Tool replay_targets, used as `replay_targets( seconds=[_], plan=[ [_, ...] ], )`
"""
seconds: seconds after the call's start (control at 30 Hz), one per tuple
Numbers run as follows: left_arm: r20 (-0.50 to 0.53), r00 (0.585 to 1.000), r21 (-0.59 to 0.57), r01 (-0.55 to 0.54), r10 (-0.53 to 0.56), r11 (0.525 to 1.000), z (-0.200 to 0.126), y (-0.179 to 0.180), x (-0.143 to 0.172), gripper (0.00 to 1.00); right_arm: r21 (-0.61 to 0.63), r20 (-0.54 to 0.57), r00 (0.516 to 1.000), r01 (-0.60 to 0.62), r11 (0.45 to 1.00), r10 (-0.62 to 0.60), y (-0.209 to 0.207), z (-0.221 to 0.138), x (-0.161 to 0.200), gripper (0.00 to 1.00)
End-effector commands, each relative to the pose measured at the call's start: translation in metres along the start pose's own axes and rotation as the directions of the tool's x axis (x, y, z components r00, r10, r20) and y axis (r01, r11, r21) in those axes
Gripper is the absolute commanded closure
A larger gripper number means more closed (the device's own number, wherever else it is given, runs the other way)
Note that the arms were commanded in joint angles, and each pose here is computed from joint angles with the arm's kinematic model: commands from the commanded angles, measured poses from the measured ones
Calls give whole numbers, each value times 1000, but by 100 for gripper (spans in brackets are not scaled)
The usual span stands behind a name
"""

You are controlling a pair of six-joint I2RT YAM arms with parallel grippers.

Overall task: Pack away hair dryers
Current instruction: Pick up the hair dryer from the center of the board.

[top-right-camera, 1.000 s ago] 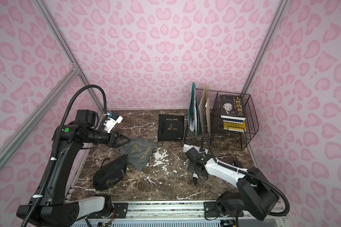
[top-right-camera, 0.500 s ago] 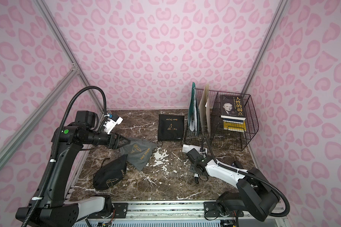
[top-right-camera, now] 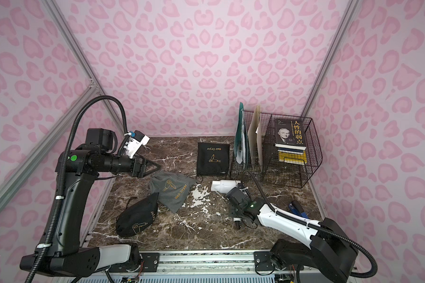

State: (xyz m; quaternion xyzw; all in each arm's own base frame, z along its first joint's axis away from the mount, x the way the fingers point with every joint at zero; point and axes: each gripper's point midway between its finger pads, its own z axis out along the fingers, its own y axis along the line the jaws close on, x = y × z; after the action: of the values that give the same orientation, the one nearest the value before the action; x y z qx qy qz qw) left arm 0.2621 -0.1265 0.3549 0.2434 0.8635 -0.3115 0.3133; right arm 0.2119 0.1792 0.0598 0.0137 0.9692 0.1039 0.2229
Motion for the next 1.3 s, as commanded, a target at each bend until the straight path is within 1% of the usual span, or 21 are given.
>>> replay_targets(
  seconds=[0.0,0.03,0.1,0.23,0.3,0.37,0.43,0.5,0.6,0.63,0.7,0.8,0.9,1.03,1.13,1.27],
  plan=[
    [16,999,20,-30,29,999,-8,-9,-8,29,-11,128,988,90,996,-88,21,-10,-25,100],
    [24,999,24,-38,38,999,-11,-12,-11,27,-16,160,981,115,993,-111,30,-15,-31,100],
    [32,998,38,-47,46,998,-14,-17,-15,21,-14,220,963,161,987,-154,45,-25,-42,100],
    [40,997,81,-74,71,994,-19,-28,-20,12,-12,330,915,248,969,-231,78,-45,-64,100],
    [35,996,88,-84,81,993,-19,-30,-20,5,-3,372,888,293,956,-271,95,-54,-73,100],
    [18,995,105,-96,95,990,-18,-32,-19,2,24,415,850,345,938,-323,114,-64,-80,100],
    [-1,995,122,-100,101,987,-17,-35,-18,0,64,453,807,393,917,-378,132,-74,-85,100],
    [-20,994,159,-104,109,982,-19,-42,-16,0,112,490,751,449,886,-443,153,-86,-85,100],
    [-47,990,210,-118,130,971,-19,-51,-12,1,174,532,678,499,849,-508,180,-102,-85,100],
    [-56,990,209,-116,131,971,-18,-50,-10,1,197,546,663,494,847,-513,185,-107,-87,100],
    [-81,989,193,-105,122,976,-14,-43,-6,1,243,550,625,515,822,-554,196,-111,-84,100],
    [-110,985,208,-107,132,972,-11,-42,5,1,245,552,600,548,800,-580,211,-114,-80,100],
    [-134,980,220,-118,149,969,-9,-43,15,1,262,570,560,570,779,-602,219,-122,-75,100],
    [-174,973,211,-115,153,971,-5,-36,26,1,257,591,542,576,776,-598,220,-132,-74,100],
    [-205,966,261,-99,156,960,-3,-41,33,0,251,612,529,575,779,-588,221,-142,-74,100],
    [-226,963,327,-66,146,943,-3,-48,37,3,260,623,512,576,775,-591,222,-149,-73,100]
  ],
)
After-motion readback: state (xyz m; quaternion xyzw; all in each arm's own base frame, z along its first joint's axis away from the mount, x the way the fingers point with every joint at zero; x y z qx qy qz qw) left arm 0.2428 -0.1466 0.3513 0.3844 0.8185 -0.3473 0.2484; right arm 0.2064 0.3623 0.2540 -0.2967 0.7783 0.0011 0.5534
